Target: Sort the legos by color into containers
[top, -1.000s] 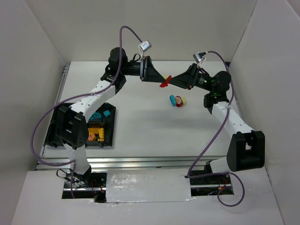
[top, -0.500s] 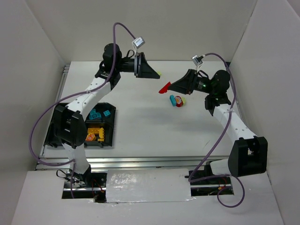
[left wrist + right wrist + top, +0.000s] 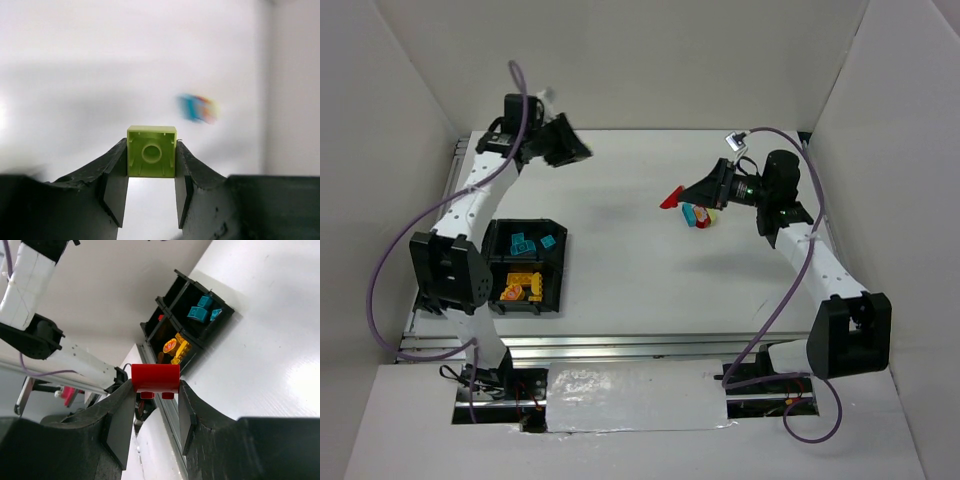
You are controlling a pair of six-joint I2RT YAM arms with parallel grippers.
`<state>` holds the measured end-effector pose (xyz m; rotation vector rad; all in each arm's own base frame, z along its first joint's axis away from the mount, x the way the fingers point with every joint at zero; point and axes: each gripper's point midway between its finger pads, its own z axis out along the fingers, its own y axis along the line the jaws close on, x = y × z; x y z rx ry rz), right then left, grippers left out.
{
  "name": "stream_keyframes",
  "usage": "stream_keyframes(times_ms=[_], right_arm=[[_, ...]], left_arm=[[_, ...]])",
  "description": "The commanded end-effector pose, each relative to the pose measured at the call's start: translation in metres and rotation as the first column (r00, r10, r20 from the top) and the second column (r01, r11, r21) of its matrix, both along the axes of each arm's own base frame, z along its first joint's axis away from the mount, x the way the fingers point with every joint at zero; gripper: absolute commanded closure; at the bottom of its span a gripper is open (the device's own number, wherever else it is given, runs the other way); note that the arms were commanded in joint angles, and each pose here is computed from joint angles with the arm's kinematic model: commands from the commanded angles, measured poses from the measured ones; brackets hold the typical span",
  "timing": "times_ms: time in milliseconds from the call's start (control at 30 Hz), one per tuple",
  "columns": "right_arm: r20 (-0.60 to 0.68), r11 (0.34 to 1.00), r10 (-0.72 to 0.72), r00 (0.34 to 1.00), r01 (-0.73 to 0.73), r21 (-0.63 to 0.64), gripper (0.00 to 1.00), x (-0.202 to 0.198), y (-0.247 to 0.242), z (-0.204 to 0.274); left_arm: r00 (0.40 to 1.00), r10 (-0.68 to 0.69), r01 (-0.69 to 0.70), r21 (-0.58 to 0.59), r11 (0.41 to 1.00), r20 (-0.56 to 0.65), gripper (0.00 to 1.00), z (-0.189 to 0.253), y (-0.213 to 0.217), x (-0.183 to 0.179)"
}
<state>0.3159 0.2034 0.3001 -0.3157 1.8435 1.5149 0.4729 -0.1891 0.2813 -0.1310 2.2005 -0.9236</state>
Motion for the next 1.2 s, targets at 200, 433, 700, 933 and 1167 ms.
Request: stream_keyframes(times_ms=[200, 433, 700, 933, 1167], right_arm=[[0.082, 0.997, -0.028, 0.996, 0.033, -0.065, 1.0, -0.002, 0.005, 0.018], [0.069, 0.997, 0.015, 0.998, -0.01, -0.071, 1.0, -0.006, 0.017, 0.02], [0.068, 0.997, 0.021, 0.997, -0.016, -0.08, 1.0, -0.008, 0.02, 0.016], [0.065, 0.996, 0.044, 0.997, -0.039, -0.081, 1.0, -0.006, 0.026, 0.016], [0.04, 0.996, 0.016, 0.999, -0.013, -0.084, 1.0, 0.003, 0.027, 0.022]], left_arm=[[0.439, 0.888, -0.634, 0.654, 0.413, -0.137, 1.0, -0.111, 0.283, -0.1], [0.271, 0.95, -0.646, 0.702, 0.299, -0.156, 1.0, -0.134, 0.325, -0.136], [0.257, 0.952, -0.614, 0.733, 0.293, -0.165, 0.8, -0.144, 0.337, -0.141], [0.32, 0.926, -0.628, 0.686, 0.367, -0.202, 0.02, -0.148, 0.331, -0.123], [0.518, 0.832, -0.655, 0.534, 0.535, -0.199, 0.01, -0.109, 0.303, -0.093]])
